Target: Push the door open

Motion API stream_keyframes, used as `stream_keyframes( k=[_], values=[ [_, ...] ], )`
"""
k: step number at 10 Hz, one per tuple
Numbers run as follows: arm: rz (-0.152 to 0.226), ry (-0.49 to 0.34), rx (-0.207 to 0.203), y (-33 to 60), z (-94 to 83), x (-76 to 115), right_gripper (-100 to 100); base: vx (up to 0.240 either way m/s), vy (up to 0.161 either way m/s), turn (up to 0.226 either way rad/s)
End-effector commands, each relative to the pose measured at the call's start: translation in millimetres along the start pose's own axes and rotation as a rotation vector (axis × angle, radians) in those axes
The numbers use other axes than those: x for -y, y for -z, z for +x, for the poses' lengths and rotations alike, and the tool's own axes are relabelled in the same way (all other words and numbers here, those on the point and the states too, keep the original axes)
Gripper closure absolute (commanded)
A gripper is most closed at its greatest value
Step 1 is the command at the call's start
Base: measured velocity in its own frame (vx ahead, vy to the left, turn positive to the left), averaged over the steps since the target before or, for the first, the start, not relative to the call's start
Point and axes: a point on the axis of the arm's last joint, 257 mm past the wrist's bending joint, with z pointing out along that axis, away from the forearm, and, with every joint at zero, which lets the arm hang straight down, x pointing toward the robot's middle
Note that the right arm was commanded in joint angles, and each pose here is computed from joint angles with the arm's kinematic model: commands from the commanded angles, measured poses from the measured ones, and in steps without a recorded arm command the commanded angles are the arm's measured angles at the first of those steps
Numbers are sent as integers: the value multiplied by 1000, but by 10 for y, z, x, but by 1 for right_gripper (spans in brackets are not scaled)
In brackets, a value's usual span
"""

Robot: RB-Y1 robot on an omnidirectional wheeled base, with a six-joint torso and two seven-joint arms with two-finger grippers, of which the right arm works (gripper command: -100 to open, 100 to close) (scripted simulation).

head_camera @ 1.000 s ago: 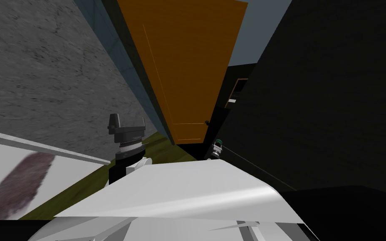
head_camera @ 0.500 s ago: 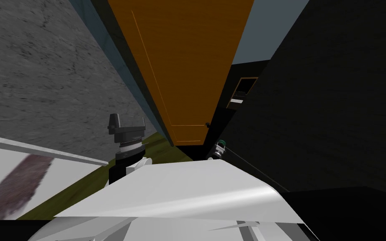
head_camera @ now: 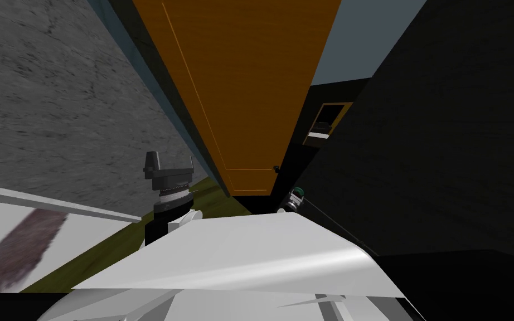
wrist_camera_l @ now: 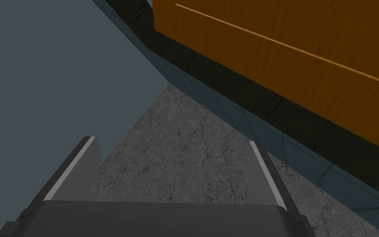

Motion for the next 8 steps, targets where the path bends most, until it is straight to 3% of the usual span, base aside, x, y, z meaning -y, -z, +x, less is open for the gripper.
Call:
stream_keyframes(
  k=[1, 3, 4, 8],
  values=[
    [-55, 4, -18, -54, 60, -206, 100, 100, -62, 18],
    [-75, 3, -16, -61, 54, -257, 100, 81, -46, 11],
    [-112, -1, -11, -69, 40, -353, 100, 85, -60, 32],
    [-181, -9, 3, -56, -1, -517, 100, 108, -57, 21]
  ],
)
